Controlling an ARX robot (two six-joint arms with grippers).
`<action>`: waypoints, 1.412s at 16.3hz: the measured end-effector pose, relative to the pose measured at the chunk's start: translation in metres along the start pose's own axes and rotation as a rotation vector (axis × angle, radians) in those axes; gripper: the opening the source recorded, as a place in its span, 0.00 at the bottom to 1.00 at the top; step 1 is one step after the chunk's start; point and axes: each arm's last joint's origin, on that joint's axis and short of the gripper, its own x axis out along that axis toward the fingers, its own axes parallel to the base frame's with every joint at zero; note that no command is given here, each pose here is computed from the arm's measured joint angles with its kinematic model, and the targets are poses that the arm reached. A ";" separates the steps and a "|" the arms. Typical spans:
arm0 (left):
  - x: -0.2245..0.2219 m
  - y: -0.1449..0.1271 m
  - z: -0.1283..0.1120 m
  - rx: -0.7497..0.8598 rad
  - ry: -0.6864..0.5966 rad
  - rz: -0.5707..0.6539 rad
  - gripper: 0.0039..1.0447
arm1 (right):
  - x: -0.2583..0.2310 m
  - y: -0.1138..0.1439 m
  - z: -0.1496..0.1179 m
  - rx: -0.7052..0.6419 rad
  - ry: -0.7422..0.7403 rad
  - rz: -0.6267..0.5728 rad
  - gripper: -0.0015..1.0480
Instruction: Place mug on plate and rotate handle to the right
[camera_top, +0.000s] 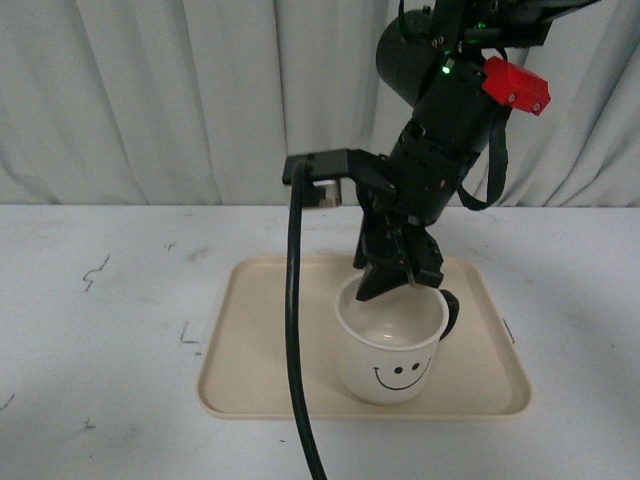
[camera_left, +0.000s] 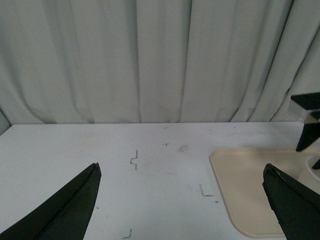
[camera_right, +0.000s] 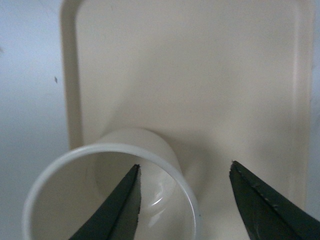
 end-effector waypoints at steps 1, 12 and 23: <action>0.000 0.000 0.000 0.000 0.000 -0.001 0.94 | -0.017 -0.001 0.006 -0.001 -0.067 -0.023 0.59; 0.000 0.000 0.000 0.000 0.000 0.000 0.94 | -0.092 0.165 -0.099 0.911 -0.839 -1.380 0.02; 0.000 0.000 0.000 0.000 0.000 0.000 0.94 | -0.093 0.282 -0.153 0.942 -0.831 -1.364 0.02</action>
